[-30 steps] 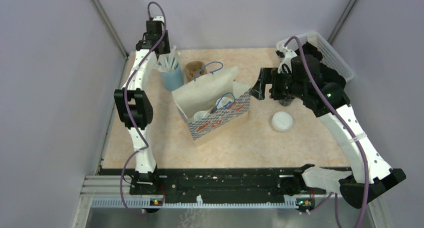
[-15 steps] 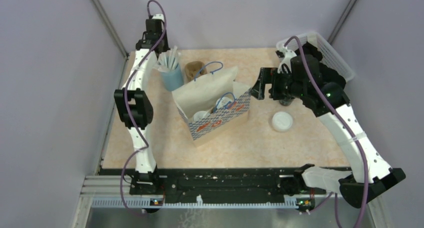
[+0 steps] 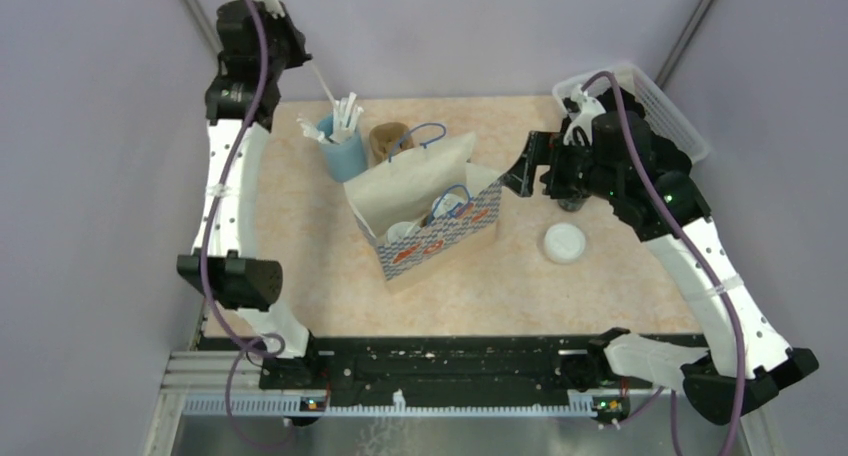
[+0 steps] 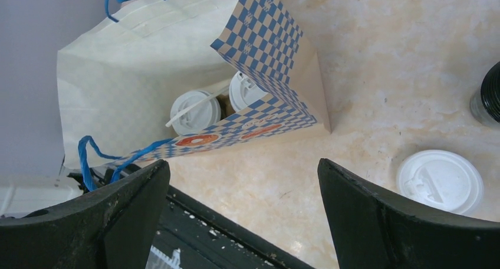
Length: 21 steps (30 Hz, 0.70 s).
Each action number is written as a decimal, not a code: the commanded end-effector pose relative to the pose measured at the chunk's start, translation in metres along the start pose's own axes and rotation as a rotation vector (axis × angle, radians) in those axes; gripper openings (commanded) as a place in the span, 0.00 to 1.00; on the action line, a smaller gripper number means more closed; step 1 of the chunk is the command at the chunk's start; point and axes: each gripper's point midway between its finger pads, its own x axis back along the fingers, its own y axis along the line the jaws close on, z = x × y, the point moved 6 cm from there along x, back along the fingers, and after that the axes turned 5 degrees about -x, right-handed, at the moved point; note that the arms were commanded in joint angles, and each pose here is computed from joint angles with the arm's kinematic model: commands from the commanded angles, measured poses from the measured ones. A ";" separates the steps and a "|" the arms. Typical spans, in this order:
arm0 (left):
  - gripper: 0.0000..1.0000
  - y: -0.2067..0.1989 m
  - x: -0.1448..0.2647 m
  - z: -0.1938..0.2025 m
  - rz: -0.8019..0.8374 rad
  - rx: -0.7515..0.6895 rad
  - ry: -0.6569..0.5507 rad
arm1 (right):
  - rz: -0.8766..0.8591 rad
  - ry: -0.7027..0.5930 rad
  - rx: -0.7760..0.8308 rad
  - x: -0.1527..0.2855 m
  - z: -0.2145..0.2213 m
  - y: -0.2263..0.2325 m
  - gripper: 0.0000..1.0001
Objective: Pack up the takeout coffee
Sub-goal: Pick up the straw from the storage cup, then place the straw in the takeout bag.
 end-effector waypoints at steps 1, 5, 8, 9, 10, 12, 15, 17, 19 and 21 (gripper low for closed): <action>0.03 -0.019 0.080 -0.059 0.142 0.132 -0.174 | -0.002 -0.078 -0.008 0.012 -0.010 0.002 0.96; 0.00 -0.024 0.150 -0.086 0.195 0.209 -0.277 | -0.010 -0.121 -0.023 0.018 -0.013 0.004 0.96; 0.00 -0.033 0.196 -0.089 0.275 0.320 -0.317 | -0.017 -0.149 -0.047 0.022 -0.011 0.003 0.96; 0.00 -0.037 0.212 -0.092 0.322 0.337 -0.345 | -0.025 -0.157 -0.055 0.024 -0.011 0.004 0.96; 0.00 -0.043 0.224 -0.094 0.381 0.346 -0.376 | -0.032 -0.161 -0.061 0.025 -0.011 0.005 0.96; 0.00 -0.063 0.247 -0.094 0.575 0.297 -0.454 | -0.039 -0.165 -0.070 0.027 -0.010 0.006 0.96; 0.00 -0.077 0.268 -0.081 0.750 0.223 -0.533 | -0.035 -0.180 -0.075 0.032 -0.010 0.005 0.96; 0.00 -0.081 0.275 -0.069 0.816 0.190 -0.588 | -0.032 -0.196 -0.079 0.039 -0.009 0.005 0.96; 0.00 -0.083 0.272 -0.056 0.842 0.190 -0.613 | -0.029 -0.211 -0.086 0.046 -0.007 0.004 0.96; 0.00 -0.089 0.264 -0.042 0.890 0.187 -0.608 | -0.027 -0.218 -0.093 0.052 -0.004 0.003 0.96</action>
